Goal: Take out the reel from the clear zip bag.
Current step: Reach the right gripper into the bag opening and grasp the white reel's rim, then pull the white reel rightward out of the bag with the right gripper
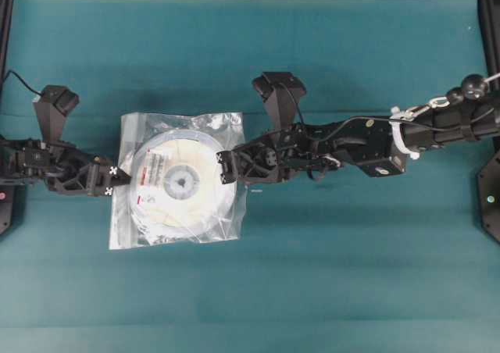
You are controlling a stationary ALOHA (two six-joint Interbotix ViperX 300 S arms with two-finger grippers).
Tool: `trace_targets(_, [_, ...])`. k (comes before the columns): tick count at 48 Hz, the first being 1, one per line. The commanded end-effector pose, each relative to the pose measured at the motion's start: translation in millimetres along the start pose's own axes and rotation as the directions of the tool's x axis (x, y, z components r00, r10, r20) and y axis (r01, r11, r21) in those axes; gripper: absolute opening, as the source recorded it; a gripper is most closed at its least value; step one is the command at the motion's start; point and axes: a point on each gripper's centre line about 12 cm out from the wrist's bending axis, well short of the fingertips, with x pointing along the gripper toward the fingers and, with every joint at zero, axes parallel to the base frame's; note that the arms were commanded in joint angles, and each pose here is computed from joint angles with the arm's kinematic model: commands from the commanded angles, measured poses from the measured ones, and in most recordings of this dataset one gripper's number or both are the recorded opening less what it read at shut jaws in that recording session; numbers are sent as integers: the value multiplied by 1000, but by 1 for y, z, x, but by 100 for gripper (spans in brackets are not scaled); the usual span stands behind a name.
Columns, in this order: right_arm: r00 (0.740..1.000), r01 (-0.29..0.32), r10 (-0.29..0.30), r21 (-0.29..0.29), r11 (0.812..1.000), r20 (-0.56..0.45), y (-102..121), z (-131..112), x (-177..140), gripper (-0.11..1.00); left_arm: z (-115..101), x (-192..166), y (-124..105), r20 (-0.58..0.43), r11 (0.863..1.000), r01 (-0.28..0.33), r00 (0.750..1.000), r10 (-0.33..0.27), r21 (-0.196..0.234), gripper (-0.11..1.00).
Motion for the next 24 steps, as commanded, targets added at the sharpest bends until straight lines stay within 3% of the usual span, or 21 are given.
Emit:
trace_targets(1, [999,-33,33,-7,999,7,10,-1,-4,5,3,1,-6,9,1000,18,1000,-18,1,1])
trace_targets(24, [1000,-14,14,-1,1000,8,-5,-4,-16,5,3,1,-5,8,1000,16,1000,-17,2,1])
